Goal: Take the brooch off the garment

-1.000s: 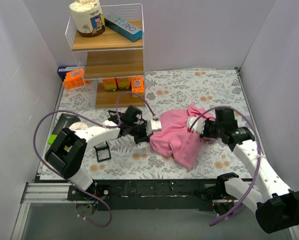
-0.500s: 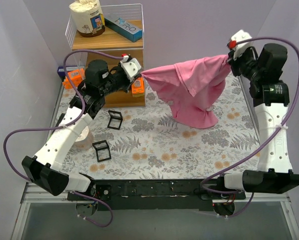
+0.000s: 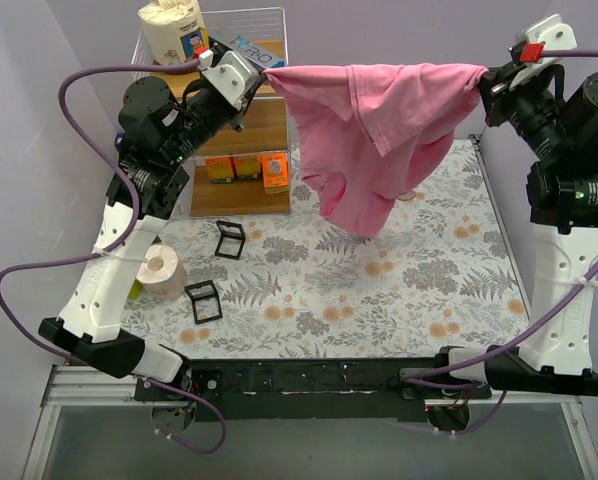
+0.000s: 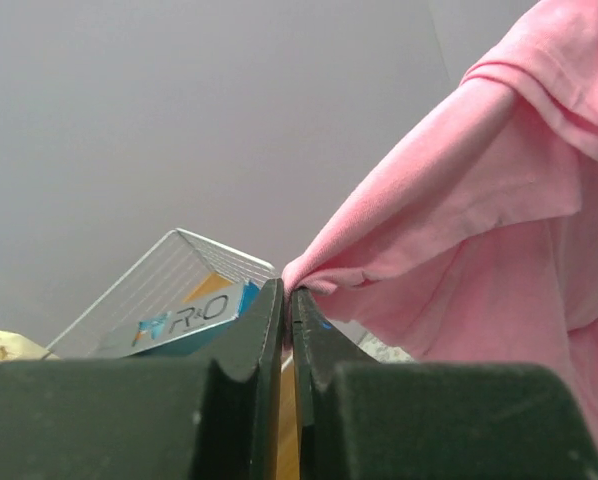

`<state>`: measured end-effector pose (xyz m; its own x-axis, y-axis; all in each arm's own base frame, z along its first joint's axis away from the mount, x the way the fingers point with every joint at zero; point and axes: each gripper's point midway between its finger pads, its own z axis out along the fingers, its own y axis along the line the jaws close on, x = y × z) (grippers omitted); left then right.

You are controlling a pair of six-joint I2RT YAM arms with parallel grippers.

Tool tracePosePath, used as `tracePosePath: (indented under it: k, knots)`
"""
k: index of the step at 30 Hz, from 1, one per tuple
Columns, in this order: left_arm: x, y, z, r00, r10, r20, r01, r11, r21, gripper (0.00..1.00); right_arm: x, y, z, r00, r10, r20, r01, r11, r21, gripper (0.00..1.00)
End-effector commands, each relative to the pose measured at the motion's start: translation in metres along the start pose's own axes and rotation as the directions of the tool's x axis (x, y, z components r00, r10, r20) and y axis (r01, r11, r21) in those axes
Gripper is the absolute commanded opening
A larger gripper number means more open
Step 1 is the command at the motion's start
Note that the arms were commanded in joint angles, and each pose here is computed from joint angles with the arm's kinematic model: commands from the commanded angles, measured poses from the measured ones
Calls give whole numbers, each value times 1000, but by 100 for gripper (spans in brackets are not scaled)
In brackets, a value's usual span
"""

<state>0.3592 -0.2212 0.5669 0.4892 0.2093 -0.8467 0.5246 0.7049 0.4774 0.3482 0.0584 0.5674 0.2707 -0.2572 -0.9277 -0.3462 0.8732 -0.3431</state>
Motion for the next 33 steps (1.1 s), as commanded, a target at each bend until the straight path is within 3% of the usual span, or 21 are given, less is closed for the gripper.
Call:
tracePosePath:
  k: [1, 3, 4, 6, 7, 8, 9, 11, 12, 13, 14, 15, 19, 22, 27, 29, 32, 33]
  knots:
    - [11, -17, -17, 997, -55, -52, 59, 995, 76, 0, 28, 8, -22, 998, 12, -69, -11, 1000, 11, 1]
    - [20, -40, -31, 994, -80, -73, 90, 984, 156, 0, 59, 29, -29, 990, -9, -139, -2, 997, -78, 1]
    - [54, -62, -38, 982, -105, -158, 137, 968, 208, 0, 77, 43, -40, 980, 11, -198, -34, 993, -113, 1]
    - [73, -93, -61, 970, -127, -206, 185, 937, 295, 0, 144, 71, -52, 932, 70, -356, -137, 976, -168, 1]
    - [119, -127, -79, 933, -155, -325, 270, 899, 344, 0, 175, 90, -71, 894, 73, -443, -181, 962, -206, 1]
    - [136, -144, -90, 915, -164, -368, 306, 877, 369, 0, 197, 109, -82, 868, 76, -491, -227, 940, -255, 9]
    - [150, -158, -102, 893, -186, -410, 352, 856, 378, 0, 243, 135, -101, 803, 89, -590, -312, 905, -289, 20]
    - [187, -191, -130, 828, -230, -511, 453, 812, 369, 0, 262, 157, -120, 779, 75, -623, -356, 871, -340, 43]
    - [193, -201, -138, 793, -268, -547, 510, 783, 356, 0, 266, 163, -123, 773, 86, -629, -376, 860, -344, 48]
    - [194, -207, -144, 777, -286, -560, 536, 767, 352, 0, 259, 164, -123, 789, 90, -607, -373, 856, -358, 57]
    - [201, -215, -150, 747, -310, -588, 574, 746, 336, 0, 244, 172, -118, 836, 83, -543, -360, 829, -428, 81]
    - [200, -219, -150, 736, -331, -591, 597, 728, 337, 0, 238, 175, -114, 855, 76, -512, -343, 825, -450, 83]
    - [211, -225, -147, 698, -361, -618, 637, 708, 305, 0, 231, 210, -101, 913, -73, -401, -209, 761, -614, 79]
    - [222, -221, -137, 690, -366, -625, 630, 729, 268, 0, 236, 258, -103, 932, -200, -303, -107, 646, -756, 73]
    - [252, -218, -129, 651, -383, -655, 626, 760, 177, 0, 247, 328, -114, 935, -335, -112, 48, 434, -899, 63]
    - [268, -221, -132, 621, -390, -680, 629, 766, 136, 0, 257, 356, -125, 917, -399, 6, 138, 303, -943, 58]
    - [281, -218, -129, 573, -450, -685, 668, 741, 73, 0, 258, 395, -136, 898, -408, 165, 249, 162, -955, 54]
    - [279, -217, -126, 535, -504, -678, 710, 704, 38, 0, 265, 405, -142, 893, -410, 187, 259, 128, -957, 54]
